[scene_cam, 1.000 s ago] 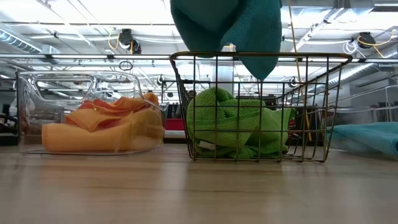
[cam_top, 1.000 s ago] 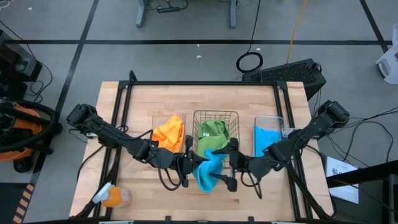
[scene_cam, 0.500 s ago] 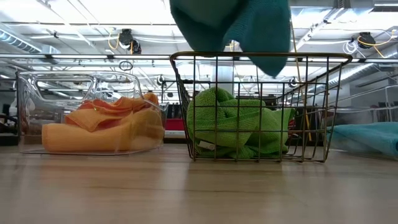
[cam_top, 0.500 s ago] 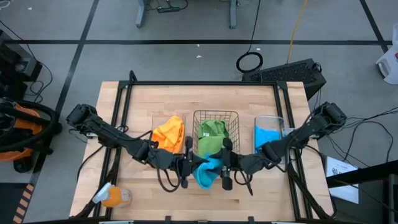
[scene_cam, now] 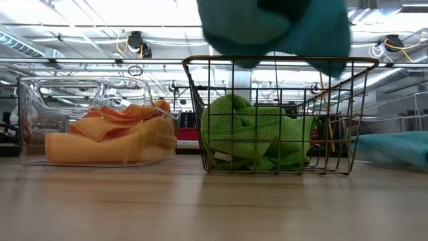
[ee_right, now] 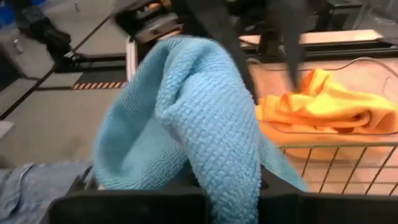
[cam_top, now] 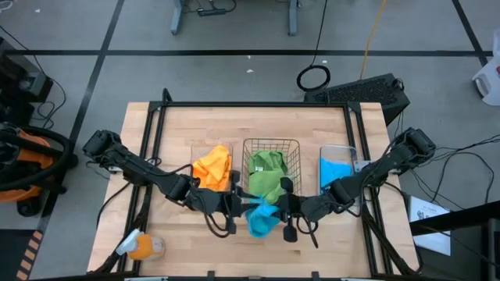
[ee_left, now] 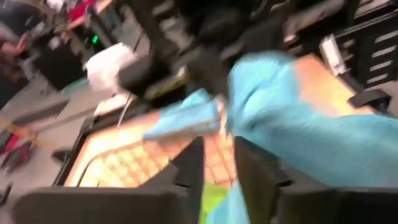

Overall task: Sort microfiber towel by color & place in baskets
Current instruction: Put the blue microfiber towel into the right transparent bin

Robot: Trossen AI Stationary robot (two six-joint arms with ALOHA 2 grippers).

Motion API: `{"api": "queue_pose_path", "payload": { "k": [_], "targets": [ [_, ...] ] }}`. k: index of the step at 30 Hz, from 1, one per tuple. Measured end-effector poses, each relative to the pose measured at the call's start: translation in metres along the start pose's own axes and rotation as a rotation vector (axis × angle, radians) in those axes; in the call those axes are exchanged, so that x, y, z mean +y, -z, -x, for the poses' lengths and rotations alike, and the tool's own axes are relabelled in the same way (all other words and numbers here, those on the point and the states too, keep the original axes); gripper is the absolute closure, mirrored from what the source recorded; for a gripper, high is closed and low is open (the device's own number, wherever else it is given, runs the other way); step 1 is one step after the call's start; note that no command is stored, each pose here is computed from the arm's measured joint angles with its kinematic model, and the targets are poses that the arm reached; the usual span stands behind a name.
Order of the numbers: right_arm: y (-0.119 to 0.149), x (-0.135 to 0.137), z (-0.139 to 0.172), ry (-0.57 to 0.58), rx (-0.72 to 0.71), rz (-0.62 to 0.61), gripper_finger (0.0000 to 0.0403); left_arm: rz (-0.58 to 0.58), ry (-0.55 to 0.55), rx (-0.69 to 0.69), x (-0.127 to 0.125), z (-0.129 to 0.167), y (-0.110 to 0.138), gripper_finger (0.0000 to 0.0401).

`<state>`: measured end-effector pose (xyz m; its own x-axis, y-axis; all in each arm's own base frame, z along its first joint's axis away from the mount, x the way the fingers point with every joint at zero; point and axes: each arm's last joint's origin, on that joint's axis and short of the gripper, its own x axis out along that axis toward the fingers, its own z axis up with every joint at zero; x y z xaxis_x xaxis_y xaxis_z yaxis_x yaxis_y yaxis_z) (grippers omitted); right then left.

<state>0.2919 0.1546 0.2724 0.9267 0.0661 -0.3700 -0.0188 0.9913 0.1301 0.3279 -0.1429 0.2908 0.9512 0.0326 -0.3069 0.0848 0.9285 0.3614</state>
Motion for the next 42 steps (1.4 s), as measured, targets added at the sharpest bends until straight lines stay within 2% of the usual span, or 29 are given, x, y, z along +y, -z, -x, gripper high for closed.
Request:
{"api": "queue_pose_path", "payload": {
  "k": [5,8,11,17,23,27,35,42],
  "targets": [
    [-0.009,0.0,0.02,0.036,0.046,-0.017,0.0395,0.04,-0.109,0.106,-0.001,0.002,0.009,0.0213],
    [-0.014,-0.002,0.039,0.145,0.111,-0.018,0.0395,0.068,-0.171,0.15,-0.001,0.004,0.013,0.0168],
    [-0.019,-0.006,0.063,0.265,0.196,-0.033,0.0395,0.081,-0.176,0.169,-0.001,0.004,0.015,0.0147],
    [-0.022,-0.023,0.104,0.507,0.372,-0.106,0.0395,0.088,-0.17,0.182,-0.003,0.005,0.017,0.0144],
    [-0.007,-0.046,0.132,0.804,0.53,-0.157,0.0395,0.088,-0.168,0.182,-0.004,0.006,0.016,0.0144],
    [0.009,-0.054,0.133,0.834,0.525,-0.177,0.0394,0.081,-0.163,0.188,-0.006,0.006,0.017,0.0144],
    [0.053,-0.07,0.13,1.016,0.545,-0.252,0.0391,0.081,-0.158,0.201,-0.007,0.007,0.018,0.0143],
    [0.077,-0.079,0.13,1.115,0.573,-0.342,0.039,0.088,-0.157,0.201,-0.007,0.007,0.019,0.0143]
  ]
}}
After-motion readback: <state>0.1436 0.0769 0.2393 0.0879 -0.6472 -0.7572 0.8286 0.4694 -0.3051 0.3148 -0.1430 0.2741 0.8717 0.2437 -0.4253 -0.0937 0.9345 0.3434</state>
